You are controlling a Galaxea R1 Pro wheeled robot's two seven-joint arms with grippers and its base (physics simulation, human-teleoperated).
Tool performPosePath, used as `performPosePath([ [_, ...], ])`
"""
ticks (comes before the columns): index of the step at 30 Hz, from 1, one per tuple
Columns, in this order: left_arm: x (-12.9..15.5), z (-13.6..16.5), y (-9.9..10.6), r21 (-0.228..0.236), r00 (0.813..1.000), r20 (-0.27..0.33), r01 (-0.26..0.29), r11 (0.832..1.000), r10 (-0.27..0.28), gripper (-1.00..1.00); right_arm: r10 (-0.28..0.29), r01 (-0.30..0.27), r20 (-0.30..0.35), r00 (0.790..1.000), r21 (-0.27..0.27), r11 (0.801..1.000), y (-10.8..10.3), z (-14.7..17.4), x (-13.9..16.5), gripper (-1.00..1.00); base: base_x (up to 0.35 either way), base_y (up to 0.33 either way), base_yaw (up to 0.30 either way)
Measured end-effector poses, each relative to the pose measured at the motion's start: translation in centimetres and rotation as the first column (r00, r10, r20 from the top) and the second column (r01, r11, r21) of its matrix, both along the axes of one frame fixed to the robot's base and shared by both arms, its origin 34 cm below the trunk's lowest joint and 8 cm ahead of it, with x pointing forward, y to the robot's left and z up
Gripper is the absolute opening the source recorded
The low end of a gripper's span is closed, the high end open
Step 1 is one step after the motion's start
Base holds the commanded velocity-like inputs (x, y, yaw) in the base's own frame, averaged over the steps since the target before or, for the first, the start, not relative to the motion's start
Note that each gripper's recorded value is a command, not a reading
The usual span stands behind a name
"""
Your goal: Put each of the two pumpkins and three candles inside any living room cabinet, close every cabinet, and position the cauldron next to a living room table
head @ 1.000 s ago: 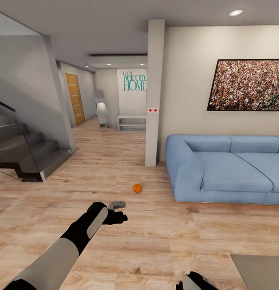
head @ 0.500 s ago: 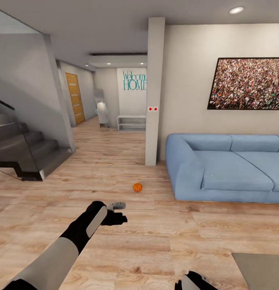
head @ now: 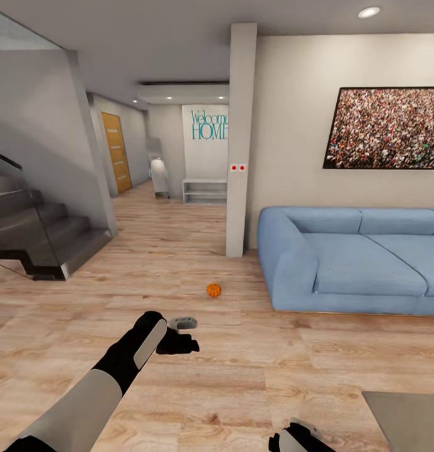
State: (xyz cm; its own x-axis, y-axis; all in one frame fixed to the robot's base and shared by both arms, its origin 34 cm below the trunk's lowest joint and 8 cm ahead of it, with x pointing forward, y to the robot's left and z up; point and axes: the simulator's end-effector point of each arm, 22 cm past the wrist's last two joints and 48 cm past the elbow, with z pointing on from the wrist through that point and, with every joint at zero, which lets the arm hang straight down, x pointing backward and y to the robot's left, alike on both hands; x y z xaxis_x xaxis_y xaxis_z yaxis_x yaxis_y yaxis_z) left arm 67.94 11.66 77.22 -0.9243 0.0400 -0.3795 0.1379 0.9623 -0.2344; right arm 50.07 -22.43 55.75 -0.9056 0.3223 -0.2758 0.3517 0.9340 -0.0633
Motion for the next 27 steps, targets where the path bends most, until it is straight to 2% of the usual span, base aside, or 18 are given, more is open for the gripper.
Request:
performPosePath([
  [16,-0.5,-2.7,-0.2,0.003,1.0,-0.015,0.012,1.0,-0.012,1.0,0.015,-0.015,0.012,1.0,-0.002,1.0,0.5,-2.5,0.2,1.0,0.0,0.0,0.0],
  [20,-0.5,-3.4,-0.2,0.004,1.0,-0.014,0.013,1.0,-0.012,1.0,-0.002,0.003,0.059,0.998,-0.007,1.0,0.5,-2.8,1.1,1.0,0.0,0.0,0.0],
  [27,-0.7,-4.6,-0.2,0.004,1.0,-0.015,0.013,1.0,-0.013,1.0,-0.012,0.013,0.084,0.996,-0.006,1.0,0.7,-3.9,1.5,1.0,0.0,0.0,0.0],
])
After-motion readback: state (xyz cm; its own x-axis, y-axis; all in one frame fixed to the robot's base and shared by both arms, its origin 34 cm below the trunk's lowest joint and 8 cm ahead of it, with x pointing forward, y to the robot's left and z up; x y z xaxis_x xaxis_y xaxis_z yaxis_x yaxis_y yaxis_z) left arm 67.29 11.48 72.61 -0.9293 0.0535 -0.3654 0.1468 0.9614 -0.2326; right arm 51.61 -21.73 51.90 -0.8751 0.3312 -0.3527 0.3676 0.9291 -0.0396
